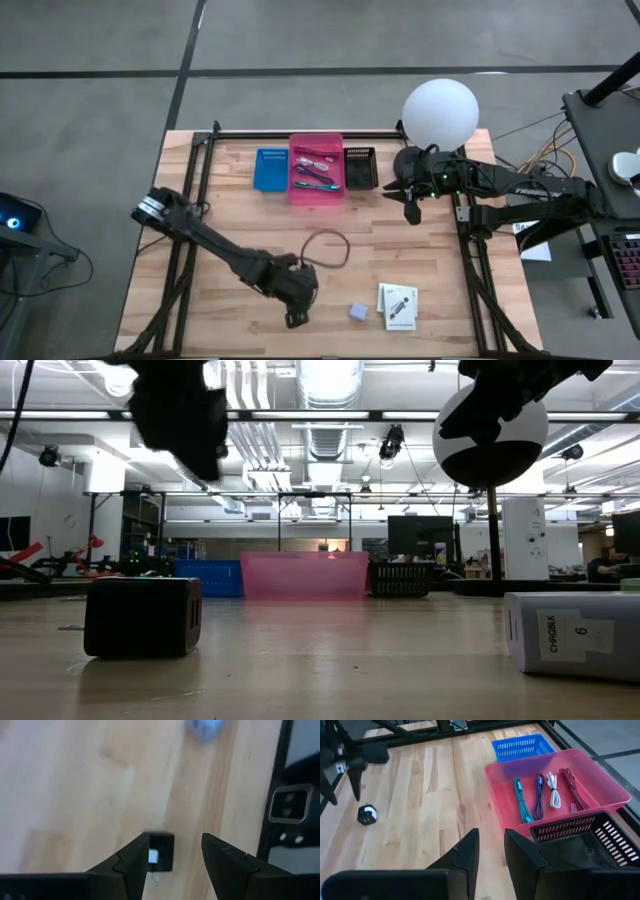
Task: Pick and place items into bin
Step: Put the black charger adapter into the blue bin
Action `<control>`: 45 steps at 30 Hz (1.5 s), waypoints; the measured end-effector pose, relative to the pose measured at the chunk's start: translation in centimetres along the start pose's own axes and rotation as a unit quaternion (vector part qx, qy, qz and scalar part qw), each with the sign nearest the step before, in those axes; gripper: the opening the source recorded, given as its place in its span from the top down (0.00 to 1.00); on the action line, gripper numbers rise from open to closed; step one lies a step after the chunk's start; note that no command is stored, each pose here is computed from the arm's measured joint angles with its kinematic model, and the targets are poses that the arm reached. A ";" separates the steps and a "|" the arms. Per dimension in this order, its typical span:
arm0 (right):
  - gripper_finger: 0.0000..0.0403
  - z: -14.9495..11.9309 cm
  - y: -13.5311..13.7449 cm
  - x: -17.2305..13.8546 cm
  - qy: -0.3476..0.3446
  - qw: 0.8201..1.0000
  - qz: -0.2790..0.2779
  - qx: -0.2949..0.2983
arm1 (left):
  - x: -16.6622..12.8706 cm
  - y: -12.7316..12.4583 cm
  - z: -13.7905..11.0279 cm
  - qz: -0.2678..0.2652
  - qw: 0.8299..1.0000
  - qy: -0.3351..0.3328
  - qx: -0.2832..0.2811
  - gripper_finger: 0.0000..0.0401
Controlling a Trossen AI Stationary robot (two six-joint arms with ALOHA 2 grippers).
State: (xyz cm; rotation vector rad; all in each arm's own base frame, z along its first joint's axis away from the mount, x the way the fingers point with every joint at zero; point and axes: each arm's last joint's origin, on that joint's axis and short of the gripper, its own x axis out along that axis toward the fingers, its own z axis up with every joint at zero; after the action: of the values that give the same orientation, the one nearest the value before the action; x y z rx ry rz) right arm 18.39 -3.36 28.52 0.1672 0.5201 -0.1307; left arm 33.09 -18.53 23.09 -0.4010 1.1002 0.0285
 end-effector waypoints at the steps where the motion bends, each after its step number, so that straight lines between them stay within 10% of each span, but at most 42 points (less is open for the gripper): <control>1: 0.80 0.0 0.0 0.0 0.000 1.000 0.000 0.001 | 0.5 -0.1 -0.2 0.002 1.000 0.010 -0.001 0.58; 25: 0.80 0.0 0.0 0.0 0.000 1.000 0.000 -0.001 | 3.2 -0.1 -1.1 -0.005 0.998 0.062 0.000 0.58; 45: 0.80 0.0 0.0 0.0 0.000 1.000 -0.002 -0.013 | 4.0 0.5 -1.1 0.003 0.998 0.066 -0.004 0.33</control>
State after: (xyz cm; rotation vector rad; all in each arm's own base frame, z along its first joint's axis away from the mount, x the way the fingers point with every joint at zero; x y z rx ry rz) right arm 18.40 -3.38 28.48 0.1412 0.5218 -0.1272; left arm 33.88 -19.10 18.98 -0.4121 1.2318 0.0121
